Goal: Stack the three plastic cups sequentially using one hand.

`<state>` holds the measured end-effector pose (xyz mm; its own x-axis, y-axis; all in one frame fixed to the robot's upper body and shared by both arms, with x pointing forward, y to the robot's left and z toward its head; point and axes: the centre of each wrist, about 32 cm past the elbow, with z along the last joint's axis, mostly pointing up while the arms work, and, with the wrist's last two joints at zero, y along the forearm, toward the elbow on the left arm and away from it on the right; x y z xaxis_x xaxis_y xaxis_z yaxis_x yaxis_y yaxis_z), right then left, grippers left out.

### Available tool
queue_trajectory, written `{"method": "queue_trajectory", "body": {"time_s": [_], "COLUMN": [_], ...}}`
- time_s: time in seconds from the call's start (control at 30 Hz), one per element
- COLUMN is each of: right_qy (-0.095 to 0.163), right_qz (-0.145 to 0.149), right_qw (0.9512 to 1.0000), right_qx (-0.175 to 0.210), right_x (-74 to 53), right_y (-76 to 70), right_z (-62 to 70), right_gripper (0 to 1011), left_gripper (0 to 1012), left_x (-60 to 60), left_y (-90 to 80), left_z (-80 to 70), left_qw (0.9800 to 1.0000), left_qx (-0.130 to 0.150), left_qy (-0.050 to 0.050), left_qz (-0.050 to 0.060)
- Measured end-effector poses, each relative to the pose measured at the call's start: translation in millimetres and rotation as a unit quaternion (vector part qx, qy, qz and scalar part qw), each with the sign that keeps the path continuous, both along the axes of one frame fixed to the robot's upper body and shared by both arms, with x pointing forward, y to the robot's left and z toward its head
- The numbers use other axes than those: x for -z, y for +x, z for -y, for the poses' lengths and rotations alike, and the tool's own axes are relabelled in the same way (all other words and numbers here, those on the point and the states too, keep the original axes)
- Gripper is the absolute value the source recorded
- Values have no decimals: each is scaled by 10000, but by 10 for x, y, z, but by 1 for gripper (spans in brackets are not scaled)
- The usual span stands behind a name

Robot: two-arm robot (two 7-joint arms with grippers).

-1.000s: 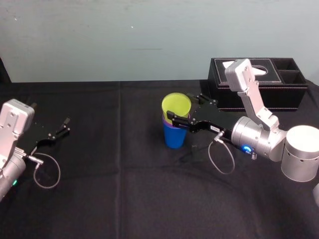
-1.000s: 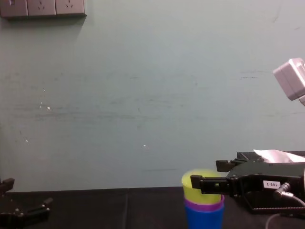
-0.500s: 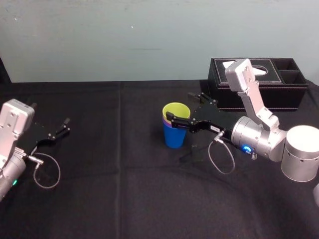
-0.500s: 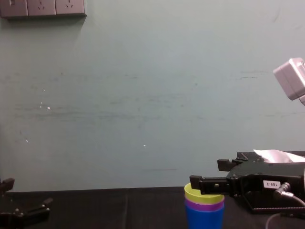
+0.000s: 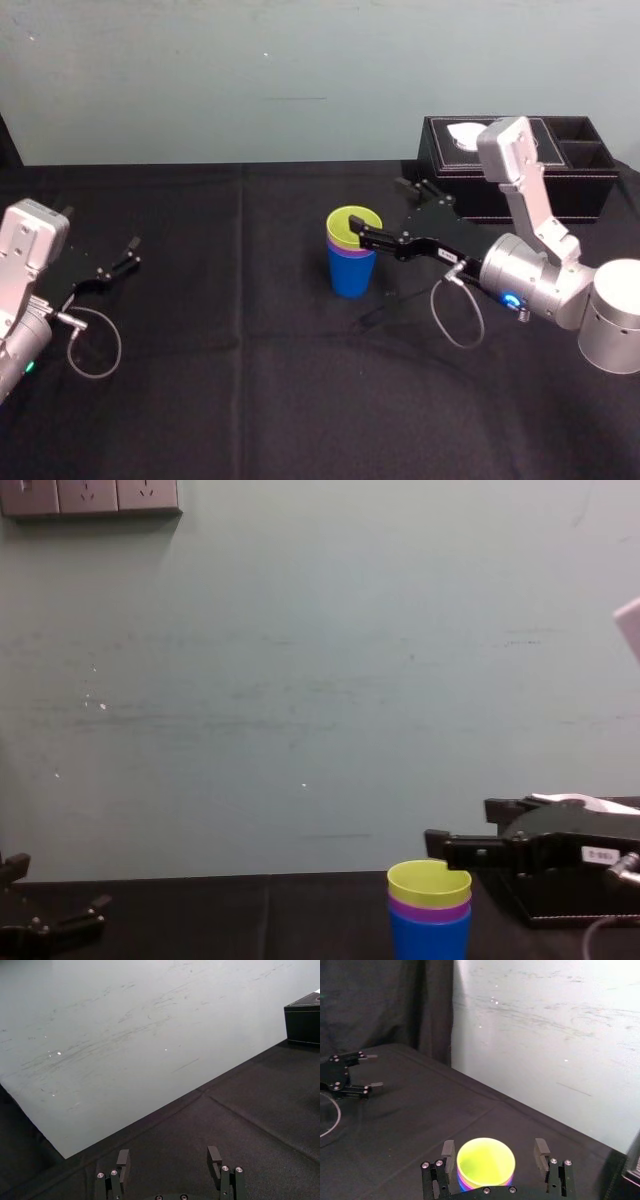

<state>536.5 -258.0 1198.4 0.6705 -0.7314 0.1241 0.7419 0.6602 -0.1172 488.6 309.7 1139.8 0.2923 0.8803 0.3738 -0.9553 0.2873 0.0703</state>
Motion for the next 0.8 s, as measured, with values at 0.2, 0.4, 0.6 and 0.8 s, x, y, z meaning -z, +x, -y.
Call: {"method": "queue_trajectory", "body": {"time_s": [0.2,0.4,0.6,0.8], "right_qy": [-3,-25,-42,-53], "right_qz": [75,140,149,111], "right_qw": [9998,9992,9983,9972], "right_qx": [200,387,566,732], "right_x": [37,85,142,210], "right_y": [-77,-135,-174,-193], "right_z": [120,240,372,507], "right_gripper": [1002,1003,1003,1003], "left_gripper": [1010,1010,1010,1010], "left_x": [0,0,0,0], "left_y": [0,0,0,0], "left_z": [0,0,0,0], "left_qw": [10000,10000,10000,10000], "left_qx": [0,0,0,0], "left_qy": [0,0,0,0], "left_qz": [0,0,0,0]}}
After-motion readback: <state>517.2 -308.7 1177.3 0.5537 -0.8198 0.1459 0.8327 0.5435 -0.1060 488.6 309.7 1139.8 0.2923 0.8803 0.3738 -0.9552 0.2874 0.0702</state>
